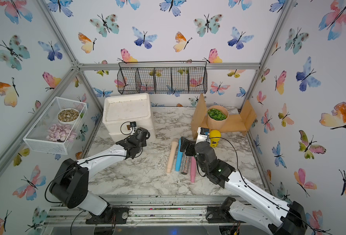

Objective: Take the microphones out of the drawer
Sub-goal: Close the drawer in the storage box.

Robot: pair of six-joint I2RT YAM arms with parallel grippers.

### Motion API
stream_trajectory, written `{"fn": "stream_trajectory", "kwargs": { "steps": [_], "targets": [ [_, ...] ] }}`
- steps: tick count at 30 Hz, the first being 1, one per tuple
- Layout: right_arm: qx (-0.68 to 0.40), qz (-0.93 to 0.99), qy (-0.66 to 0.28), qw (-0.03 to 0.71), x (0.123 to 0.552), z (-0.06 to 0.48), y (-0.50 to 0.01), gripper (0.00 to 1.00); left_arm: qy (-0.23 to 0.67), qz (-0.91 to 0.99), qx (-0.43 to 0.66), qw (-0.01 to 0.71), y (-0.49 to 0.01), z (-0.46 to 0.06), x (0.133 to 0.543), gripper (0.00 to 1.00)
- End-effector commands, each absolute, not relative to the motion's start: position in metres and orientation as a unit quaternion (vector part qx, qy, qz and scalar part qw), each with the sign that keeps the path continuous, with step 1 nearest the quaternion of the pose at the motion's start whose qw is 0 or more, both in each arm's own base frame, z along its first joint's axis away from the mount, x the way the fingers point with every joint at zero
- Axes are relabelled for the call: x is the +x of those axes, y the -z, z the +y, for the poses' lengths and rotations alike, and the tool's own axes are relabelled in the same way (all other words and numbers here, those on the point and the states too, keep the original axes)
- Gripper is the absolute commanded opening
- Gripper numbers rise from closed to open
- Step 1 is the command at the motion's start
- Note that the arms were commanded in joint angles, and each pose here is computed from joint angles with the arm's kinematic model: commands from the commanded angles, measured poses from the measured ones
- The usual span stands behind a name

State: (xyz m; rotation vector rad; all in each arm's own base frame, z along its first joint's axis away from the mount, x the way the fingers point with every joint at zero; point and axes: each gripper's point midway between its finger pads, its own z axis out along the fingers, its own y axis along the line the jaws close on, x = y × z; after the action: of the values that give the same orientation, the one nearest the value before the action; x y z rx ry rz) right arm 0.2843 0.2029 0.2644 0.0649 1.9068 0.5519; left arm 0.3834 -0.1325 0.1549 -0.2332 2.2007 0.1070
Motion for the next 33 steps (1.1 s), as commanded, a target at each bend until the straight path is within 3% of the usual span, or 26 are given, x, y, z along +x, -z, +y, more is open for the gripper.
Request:
{"fn": "stream_trajectory", "kwargs": {
  "steps": [1,6,10,20,27,33],
  "targets": [
    [0.016,0.798,-0.244,0.550,0.287,0.212,-0.276,0.98,0.011,0.877,-0.095,0.470,-0.195,-0.141,0.368,0.25],
    [0.006,0.800,-0.252,0.545,0.289,0.220,-0.273,0.98,0.028,0.853,-0.086,0.513,-0.252,-0.133,0.361,0.60],
    [-0.008,0.800,-0.267,0.537,0.289,0.231,-0.271,0.98,0.026,0.834,-0.080,0.545,-0.287,-0.124,0.367,0.98],
    [-0.015,0.803,-0.273,0.529,0.286,0.234,-0.267,0.98,-0.020,0.838,-0.087,0.538,-0.331,-0.055,0.417,0.98],
    [-0.009,0.802,-0.271,0.533,0.284,0.229,-0.267,0.98,-0.064,0.841,-0.160,0.513,-0.323,0.016,0.440,1.00],
    [-0.011,0.804,-0.265,0.533,0.284,0.227,-0.266,0.98,-0.079,0.845,-0.175,0.500,-0.301,0.037,0.451,0.87]
  ]
}}
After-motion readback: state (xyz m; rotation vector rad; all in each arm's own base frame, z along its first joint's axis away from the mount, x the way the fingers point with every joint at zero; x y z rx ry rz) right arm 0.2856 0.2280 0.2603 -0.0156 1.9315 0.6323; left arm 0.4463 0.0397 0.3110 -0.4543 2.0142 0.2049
